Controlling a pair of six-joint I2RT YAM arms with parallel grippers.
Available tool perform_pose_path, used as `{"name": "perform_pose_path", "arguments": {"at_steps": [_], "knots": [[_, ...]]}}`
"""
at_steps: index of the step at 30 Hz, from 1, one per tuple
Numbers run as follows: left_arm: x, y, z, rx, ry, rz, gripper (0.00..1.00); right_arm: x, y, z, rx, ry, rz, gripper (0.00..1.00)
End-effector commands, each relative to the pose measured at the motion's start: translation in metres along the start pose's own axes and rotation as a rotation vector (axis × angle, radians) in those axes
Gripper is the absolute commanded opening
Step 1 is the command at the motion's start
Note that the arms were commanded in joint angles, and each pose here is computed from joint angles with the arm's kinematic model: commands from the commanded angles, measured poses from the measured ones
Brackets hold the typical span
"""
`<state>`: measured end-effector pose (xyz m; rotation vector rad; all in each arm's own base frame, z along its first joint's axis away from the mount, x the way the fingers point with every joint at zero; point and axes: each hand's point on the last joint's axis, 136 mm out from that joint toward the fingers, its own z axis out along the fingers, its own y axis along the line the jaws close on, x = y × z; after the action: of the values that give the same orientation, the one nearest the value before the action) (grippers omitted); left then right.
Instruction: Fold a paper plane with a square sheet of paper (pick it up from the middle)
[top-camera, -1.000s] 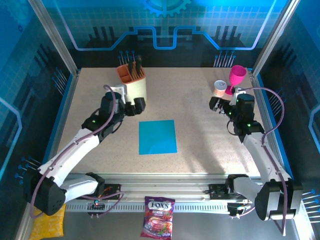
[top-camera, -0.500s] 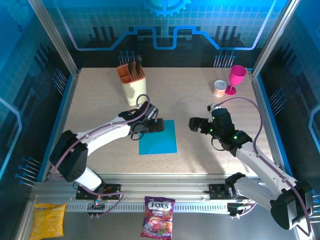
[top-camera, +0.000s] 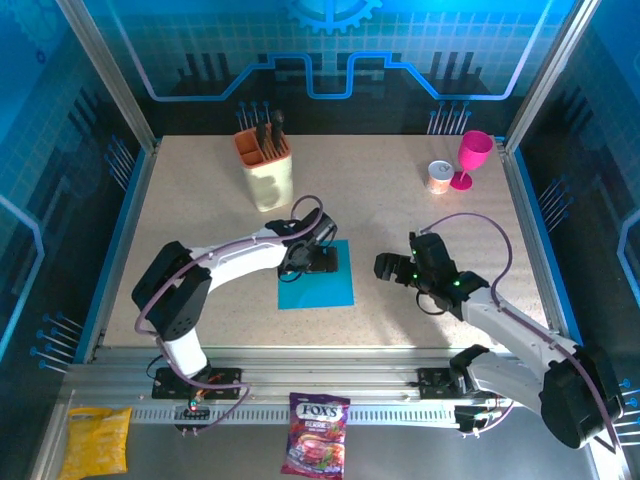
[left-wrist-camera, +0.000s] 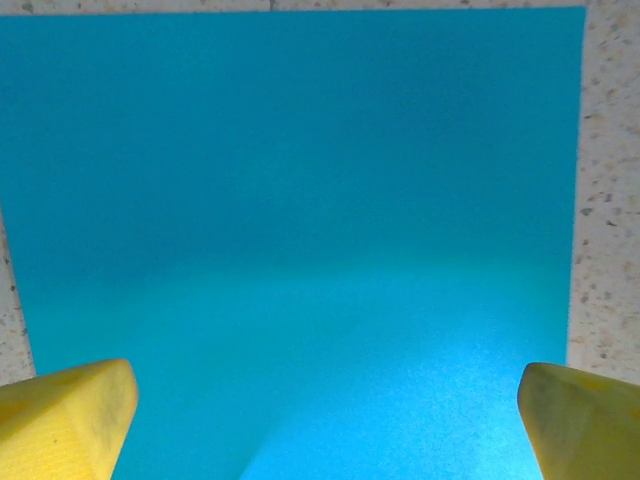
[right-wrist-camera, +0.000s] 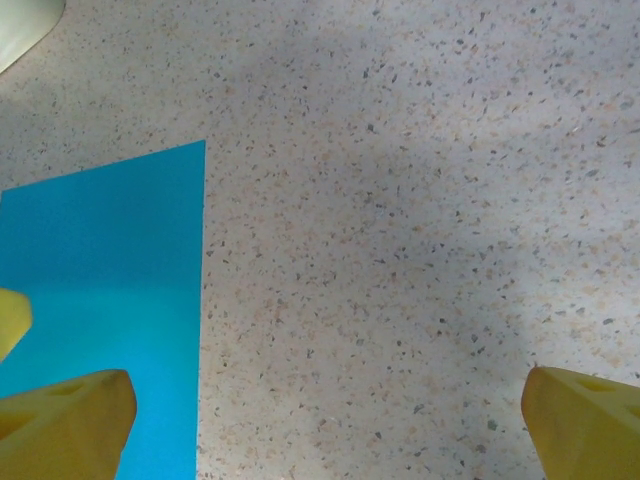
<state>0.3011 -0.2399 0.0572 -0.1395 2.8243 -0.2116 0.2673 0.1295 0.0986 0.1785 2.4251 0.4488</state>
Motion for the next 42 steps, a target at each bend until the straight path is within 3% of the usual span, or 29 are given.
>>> {"name": "perform_pose_path", "arguments": {"at_steps": [1, 8, 42], "knots": [[0.003, 0.0, 0.001, -0.037, 0.011, -0.014, 0.97, 0.003, 0.005, 0.003, -0.023, -0.006, 0.024, 1.0], [0.005, -0.003, 0.014, -0.077, 0.028, 0.03, 0.93, 0.009, 0.005, 0.009, -0.026, 0.018, 0.024, 1.0], [0.019, 0.01, 0.046, -0.193, 0.06, 0.058, 0.92, 0.006, 0.007, 0.011, -0.027, 0.017, 0.018, 0.99]]}}
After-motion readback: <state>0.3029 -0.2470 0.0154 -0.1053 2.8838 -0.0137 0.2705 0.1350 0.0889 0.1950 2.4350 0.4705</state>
